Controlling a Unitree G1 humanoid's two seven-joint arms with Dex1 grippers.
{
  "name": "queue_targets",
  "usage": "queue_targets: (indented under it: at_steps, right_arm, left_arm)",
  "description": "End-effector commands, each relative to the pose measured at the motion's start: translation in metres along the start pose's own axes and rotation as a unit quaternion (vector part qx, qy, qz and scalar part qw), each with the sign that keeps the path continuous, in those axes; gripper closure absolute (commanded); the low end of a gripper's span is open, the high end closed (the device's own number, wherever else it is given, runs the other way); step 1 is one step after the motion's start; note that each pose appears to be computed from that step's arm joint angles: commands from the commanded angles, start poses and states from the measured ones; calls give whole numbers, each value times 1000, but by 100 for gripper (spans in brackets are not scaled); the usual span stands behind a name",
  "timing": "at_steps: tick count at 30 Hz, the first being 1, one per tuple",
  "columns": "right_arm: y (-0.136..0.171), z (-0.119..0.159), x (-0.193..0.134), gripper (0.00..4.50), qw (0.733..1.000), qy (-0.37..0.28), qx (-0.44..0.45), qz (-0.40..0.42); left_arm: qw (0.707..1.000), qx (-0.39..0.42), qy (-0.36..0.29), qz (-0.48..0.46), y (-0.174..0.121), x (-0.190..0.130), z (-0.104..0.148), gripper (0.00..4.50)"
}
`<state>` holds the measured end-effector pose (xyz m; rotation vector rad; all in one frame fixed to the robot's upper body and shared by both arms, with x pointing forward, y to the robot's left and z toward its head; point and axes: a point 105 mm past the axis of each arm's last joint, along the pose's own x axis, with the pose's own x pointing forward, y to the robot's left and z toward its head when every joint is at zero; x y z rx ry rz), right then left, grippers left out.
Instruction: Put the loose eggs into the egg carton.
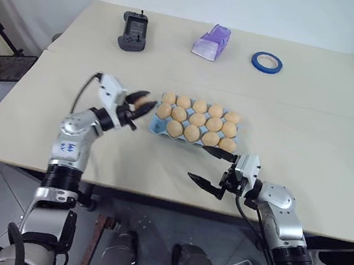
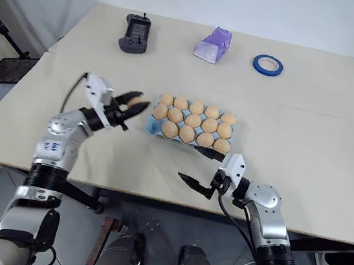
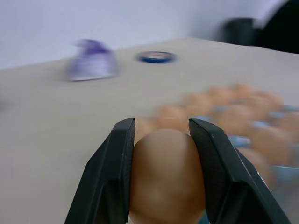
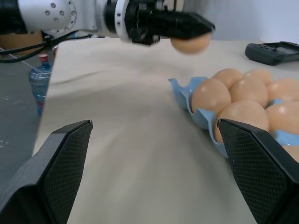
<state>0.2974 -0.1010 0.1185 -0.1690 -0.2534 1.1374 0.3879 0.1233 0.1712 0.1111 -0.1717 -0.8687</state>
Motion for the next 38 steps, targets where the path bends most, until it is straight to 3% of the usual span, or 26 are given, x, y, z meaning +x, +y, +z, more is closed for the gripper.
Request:
queue_targets:
  at_steps: [1, 6, 14, 16, 21, 24, 28, 32, 38]
  right_arm:
    - [-10, 13, -11, 0, 999, -9, -30, -25]
    - [-17, 15, -37, 0, 998, 13, -42, -52]
    - [-24, 15, -80, 0, 993, 52, -48, -95]
    - [-26, 16, -87, 0, 992, 57, -49, -101]
    - [-26, 18, -87, 0, 992, 54, -49, -103]
    - [-27, 18, -88, 0, 992, 51, -47, -104]
    - [-26, 18, -90, 0, 993, 52, -44, -100]
    - [-27, 15, -93, 0, 993, 56, -40, -93]
    - [-34, 12, -89, 0, 994, 53, -38, -85]
  left_arm:
    - [1000, 10, -1, -14, -3, 6, 3, 277]
    - [1000, 12, 15, -6, 1, 13, -6, 277]
    - [999, -6, 7, -52, -10, 9, -6, 42]
    - [998, -1, 9, -56, -11, 8, -6, 3]
    - [999, 22, 8, -25, 5, -16, 2, 3]
    - [999, 42, 24, -5, 21, -53, 7, 3]
    - [994, 55, 93, 16, 32, -102, -8, 3]
    - [987, 48, 152, 4, 17, -144, -22, 3]
    - [987, 56, 149, 11, -3, -147, -24, 3]
